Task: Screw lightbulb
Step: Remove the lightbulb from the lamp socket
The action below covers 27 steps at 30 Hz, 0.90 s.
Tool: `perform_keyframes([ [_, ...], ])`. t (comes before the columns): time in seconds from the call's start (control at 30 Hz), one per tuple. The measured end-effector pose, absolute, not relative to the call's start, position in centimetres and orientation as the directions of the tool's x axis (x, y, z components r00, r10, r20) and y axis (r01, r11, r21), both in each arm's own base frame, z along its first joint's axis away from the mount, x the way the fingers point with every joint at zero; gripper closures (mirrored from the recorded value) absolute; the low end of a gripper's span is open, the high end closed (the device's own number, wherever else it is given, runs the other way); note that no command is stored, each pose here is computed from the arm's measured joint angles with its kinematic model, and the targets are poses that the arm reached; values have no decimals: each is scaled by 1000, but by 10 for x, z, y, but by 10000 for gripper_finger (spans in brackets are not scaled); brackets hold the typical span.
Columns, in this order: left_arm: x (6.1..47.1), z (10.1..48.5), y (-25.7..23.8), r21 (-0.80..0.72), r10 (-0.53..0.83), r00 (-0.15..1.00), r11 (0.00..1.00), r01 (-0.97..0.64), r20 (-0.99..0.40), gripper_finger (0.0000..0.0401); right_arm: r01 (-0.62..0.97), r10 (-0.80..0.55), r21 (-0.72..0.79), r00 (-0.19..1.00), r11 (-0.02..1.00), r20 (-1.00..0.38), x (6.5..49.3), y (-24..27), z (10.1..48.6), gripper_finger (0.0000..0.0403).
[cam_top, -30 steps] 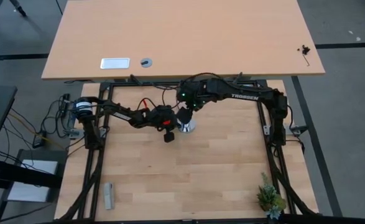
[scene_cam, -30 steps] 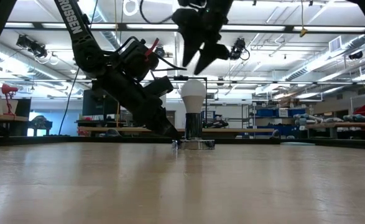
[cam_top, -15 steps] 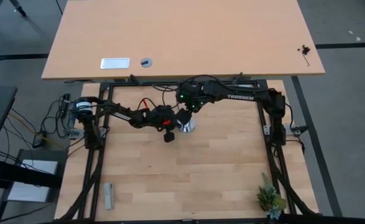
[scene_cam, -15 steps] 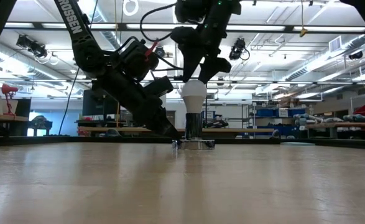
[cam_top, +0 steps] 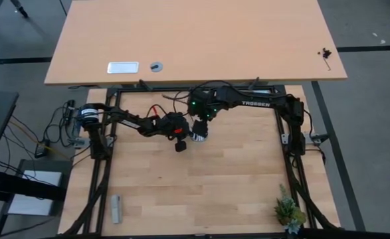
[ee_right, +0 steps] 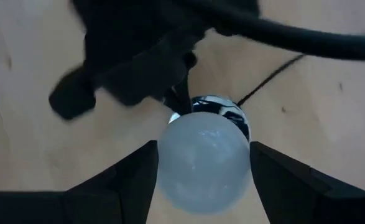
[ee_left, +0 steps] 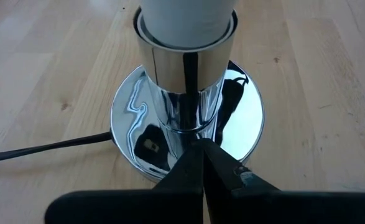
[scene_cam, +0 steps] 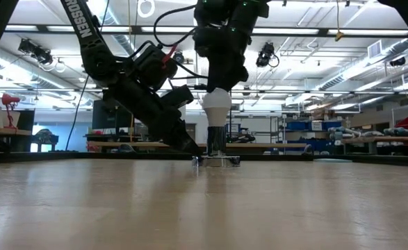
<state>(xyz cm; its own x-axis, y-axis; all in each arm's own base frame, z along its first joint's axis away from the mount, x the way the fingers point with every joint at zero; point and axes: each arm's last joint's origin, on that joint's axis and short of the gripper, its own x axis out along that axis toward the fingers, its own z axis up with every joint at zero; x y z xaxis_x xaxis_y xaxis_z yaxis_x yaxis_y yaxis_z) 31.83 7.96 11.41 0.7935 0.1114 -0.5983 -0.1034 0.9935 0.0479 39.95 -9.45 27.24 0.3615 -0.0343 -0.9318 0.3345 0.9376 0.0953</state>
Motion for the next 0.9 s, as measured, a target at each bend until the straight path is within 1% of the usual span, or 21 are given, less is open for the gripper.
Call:
perform_keyframes([
  [0.1,318,114,80,48,111,794,993,-103,-598,400,136,-32,18,360,990,-932,400,-94,272,150],
  [0.2,318,114,80,48,111,793,994,-102,-599,400,-47,-32,-53,359,997,-933,399,-96,272,148],
  [0.27,318,114,80,47,109,793,994,-101,-599,400,-119,-34,-82,360,990,-932,398,-97,273,148],
  [0.3,318,114,80,47,109,793,994,-101,-599,400,-125,-35,-85,360,988,-932,398,-97,276,148],
  [0.37,318,114,80,47,109,794,994,-100,-598,400,-81,-43,-76,353,994,-935,397,-97,282,148],
  [0.5,318,114,79,47,107,794,994,-99,-598,400,115,-71,-28,391,993,-918,397,-95,305,144],
  [0.57,318,114,79,47,107,794,994,-99,-598,400,234,-78,27,428,972,-900,397,-93,319,141],
  [0.63,318,114,79,47,107,794,994,-99,-598,400,347,-86,75,426,935,-901,395,-92,325,137],
  [0.67,318,114,79,47,107,794,994,-99,-598,400,379,-87,90,425,921,-901,396,-91,325,134],
  [0.8,318,114,79,45,104,794,994,-97,-599,400,423,-128,59,399,904,-908,396,-85,321,116],
  [0.9,318,114,79,42,100,795,995,-94,-599,400,421,-119,50,367,906,-922,400,-80,309,97],
])
